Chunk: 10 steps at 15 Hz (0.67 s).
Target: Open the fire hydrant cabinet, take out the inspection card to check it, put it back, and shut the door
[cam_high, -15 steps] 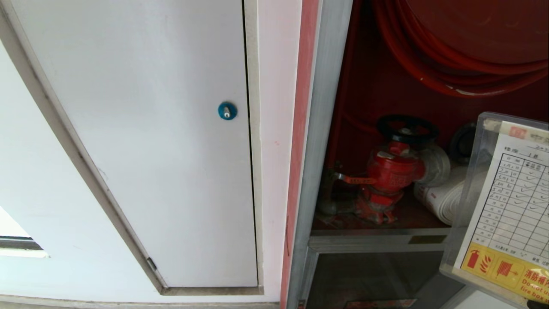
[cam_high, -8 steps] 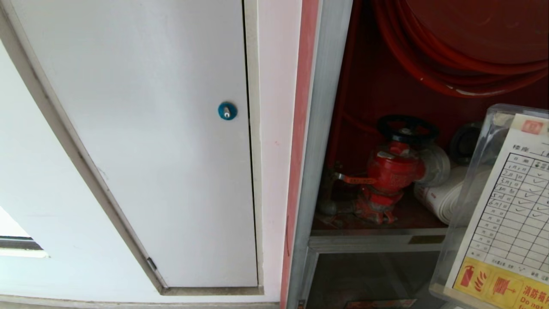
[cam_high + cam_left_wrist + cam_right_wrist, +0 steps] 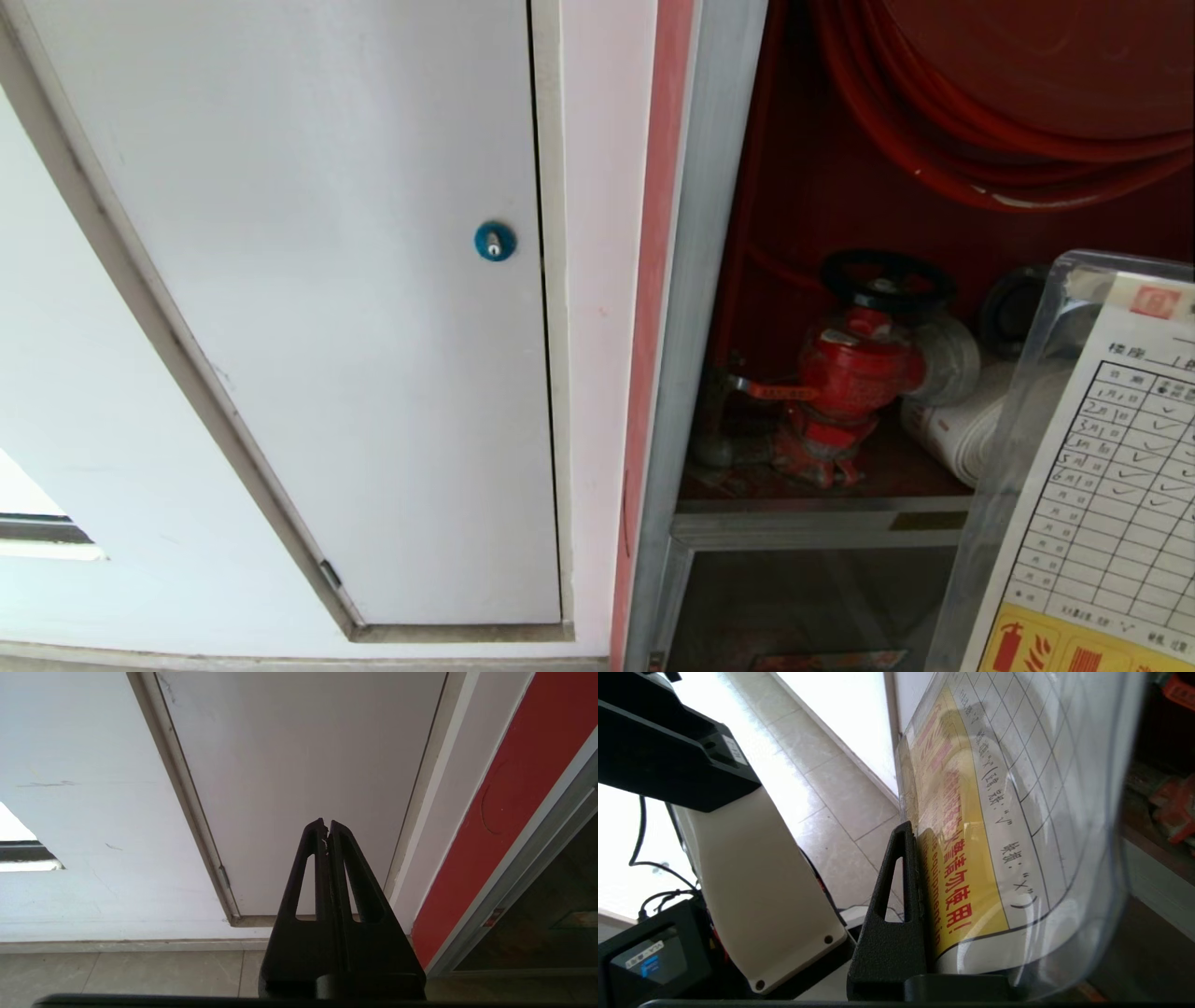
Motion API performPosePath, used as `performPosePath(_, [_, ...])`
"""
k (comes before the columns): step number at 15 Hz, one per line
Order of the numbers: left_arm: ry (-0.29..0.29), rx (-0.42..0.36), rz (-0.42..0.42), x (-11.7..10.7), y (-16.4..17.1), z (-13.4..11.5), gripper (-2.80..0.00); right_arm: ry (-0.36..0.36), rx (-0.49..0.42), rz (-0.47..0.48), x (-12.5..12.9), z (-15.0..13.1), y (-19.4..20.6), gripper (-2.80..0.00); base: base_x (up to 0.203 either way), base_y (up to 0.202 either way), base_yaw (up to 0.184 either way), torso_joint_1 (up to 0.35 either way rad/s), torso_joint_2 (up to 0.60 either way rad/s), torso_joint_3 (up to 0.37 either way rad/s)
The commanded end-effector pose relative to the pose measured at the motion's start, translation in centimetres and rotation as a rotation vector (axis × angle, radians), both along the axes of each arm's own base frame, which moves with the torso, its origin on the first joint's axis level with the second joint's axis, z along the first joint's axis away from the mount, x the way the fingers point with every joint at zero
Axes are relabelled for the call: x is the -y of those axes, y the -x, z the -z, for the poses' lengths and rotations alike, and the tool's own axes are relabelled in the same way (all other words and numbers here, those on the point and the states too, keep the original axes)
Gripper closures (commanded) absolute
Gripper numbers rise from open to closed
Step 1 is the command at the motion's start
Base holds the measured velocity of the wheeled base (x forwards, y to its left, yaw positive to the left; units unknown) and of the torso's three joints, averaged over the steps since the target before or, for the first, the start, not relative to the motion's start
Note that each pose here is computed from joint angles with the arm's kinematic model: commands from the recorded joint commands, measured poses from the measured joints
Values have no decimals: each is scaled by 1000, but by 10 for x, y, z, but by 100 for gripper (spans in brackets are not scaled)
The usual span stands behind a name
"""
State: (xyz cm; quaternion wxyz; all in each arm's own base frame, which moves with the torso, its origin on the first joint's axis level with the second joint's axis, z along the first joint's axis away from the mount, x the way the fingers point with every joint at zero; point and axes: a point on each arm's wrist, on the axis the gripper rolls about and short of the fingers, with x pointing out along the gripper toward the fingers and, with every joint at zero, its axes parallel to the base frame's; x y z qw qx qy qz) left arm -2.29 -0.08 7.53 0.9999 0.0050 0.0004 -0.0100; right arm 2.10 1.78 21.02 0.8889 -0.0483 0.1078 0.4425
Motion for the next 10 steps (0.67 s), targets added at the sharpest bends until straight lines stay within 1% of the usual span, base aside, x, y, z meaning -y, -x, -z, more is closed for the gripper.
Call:
performPosePath(1, [1, -1, 0, 0, 0, 0, 0, -6, -5, -20, 0, 1, 0, 0, 0, 0, 0, 0, 0, 0])
performPosePath(7, [1, -1, 0, 0, 0, 0, 0, -18, -1, -51, -1, -1, -1, 0, 0, 0, 0, 0, 0, 0])
performPosePath(10, [1, -1, 0, 0, 0, 0, 0, -28, 11, -78, -2, -6, -13, 0, 0, 0, 0, 0, 0, 0])
